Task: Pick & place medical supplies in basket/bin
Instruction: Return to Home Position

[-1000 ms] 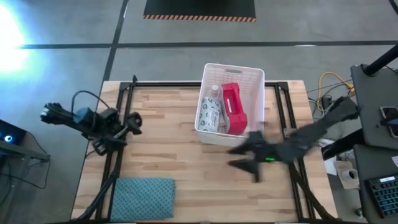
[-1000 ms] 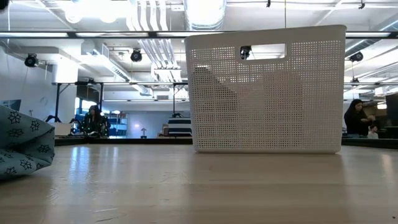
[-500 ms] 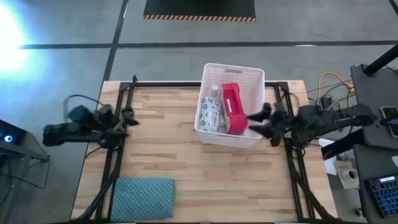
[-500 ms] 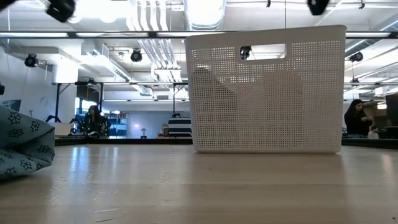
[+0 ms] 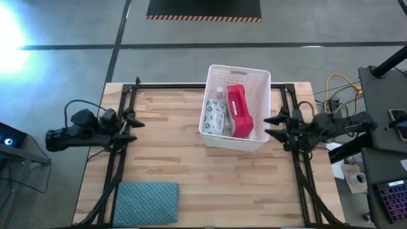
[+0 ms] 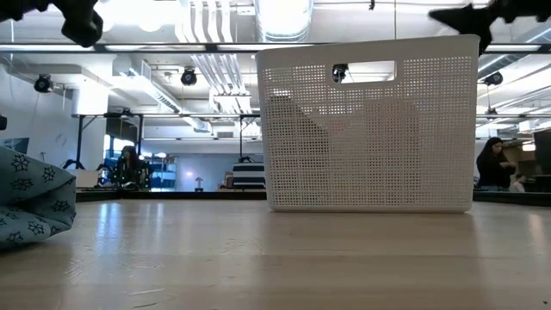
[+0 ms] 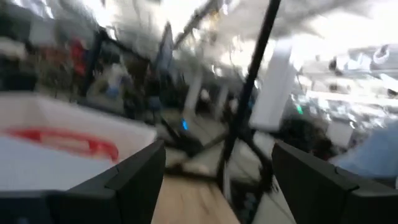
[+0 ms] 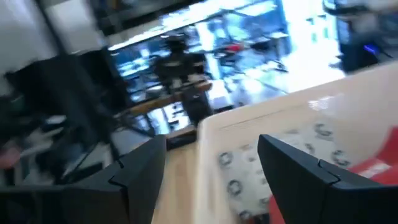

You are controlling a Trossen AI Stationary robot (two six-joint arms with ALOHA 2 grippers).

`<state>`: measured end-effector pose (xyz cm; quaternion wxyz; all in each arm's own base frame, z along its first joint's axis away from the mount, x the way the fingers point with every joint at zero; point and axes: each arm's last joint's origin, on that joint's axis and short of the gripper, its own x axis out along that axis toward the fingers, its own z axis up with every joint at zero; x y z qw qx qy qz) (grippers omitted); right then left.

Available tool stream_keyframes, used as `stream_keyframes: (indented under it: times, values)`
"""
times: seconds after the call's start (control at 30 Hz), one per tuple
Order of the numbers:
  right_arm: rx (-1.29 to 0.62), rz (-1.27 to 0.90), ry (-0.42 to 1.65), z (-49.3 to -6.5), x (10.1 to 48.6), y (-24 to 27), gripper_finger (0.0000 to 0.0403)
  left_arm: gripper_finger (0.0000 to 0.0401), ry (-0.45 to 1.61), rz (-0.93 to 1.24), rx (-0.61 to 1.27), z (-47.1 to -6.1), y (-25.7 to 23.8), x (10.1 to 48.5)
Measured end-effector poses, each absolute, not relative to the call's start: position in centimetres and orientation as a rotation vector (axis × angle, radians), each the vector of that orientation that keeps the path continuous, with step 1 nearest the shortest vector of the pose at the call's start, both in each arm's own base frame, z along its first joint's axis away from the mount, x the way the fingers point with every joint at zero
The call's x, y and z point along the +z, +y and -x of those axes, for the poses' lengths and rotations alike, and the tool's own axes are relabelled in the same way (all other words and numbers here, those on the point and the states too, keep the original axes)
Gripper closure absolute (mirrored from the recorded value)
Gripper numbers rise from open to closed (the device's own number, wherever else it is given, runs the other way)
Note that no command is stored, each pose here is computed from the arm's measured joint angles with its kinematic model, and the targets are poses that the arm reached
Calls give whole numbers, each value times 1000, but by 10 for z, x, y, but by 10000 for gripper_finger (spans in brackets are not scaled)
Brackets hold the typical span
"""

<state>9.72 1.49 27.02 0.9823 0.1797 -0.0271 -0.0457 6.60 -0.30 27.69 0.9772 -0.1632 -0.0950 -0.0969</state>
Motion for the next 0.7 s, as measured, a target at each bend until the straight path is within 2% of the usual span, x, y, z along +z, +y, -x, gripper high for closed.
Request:
stream_keyframes:
  times: [0.17,0.27,0.37,0.5,0.7]
  values:
    - [45,-281,-139,-75,247,13,156,127,-374,288,-89,-67,1,268]
    - [30,-218,-175,-73,239,12,156,127,-370,265,-49,-74,2,247]
    - [-7,-185,-116,-80,228,13,156,127,-399,284,-12,-81,3,232]
    - [73,-242,-141,-83,213,15,156,127,-464,330,-34,-88,4,209]
    - [174,-238,-152,-90,196,20,156,127,-446,315,-19,-87,4,213]
